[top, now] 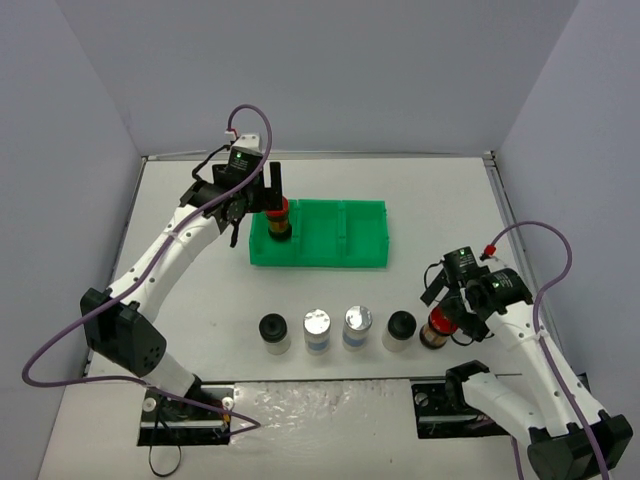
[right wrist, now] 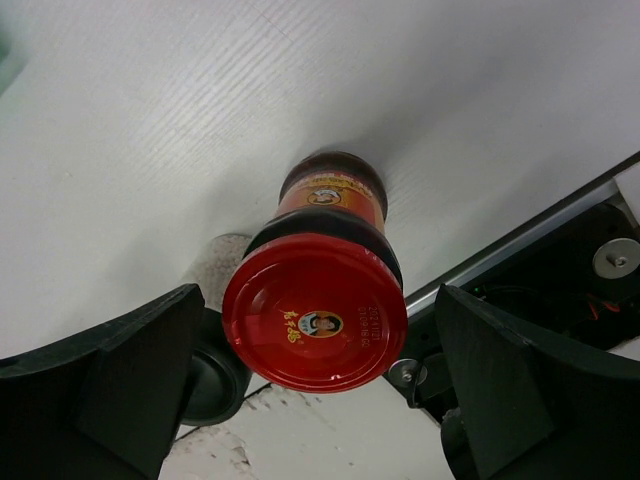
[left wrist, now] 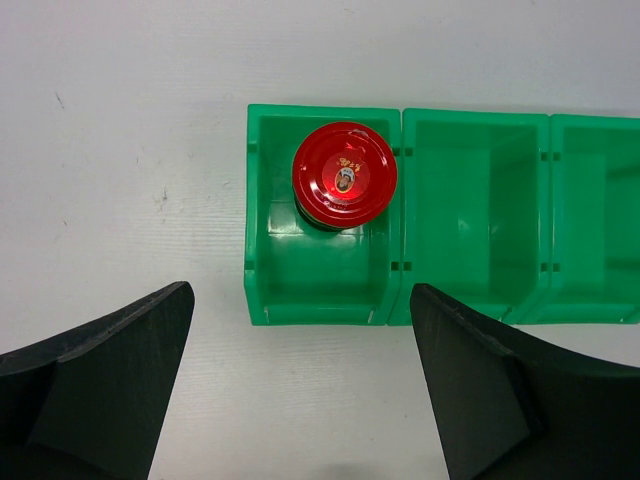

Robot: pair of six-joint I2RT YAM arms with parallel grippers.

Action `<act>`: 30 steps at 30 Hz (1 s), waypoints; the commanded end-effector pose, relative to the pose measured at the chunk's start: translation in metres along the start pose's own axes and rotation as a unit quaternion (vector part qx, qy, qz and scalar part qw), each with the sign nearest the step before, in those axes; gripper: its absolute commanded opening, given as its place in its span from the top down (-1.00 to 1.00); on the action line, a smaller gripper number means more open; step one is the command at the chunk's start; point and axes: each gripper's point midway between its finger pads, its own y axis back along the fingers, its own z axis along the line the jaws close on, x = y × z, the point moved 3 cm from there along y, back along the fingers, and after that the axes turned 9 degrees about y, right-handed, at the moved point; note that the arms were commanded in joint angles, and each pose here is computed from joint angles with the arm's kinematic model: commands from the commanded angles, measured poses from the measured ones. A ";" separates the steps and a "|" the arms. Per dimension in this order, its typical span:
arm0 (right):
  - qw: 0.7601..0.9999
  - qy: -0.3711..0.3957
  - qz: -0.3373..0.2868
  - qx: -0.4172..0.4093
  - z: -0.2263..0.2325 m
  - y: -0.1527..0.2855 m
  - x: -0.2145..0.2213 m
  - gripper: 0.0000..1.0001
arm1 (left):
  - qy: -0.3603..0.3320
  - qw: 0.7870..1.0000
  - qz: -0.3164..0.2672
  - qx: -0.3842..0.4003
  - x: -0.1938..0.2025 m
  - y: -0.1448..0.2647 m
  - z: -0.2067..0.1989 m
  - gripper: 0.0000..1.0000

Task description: Organize the condiment bottles

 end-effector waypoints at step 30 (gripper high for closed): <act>0.994 -0.010 -0.103 -0.031 0.043 0.028 -0.071 1.00 | 0.021 0.997 -0.066 0.018 -0.036 0.028 -0.007 -0.75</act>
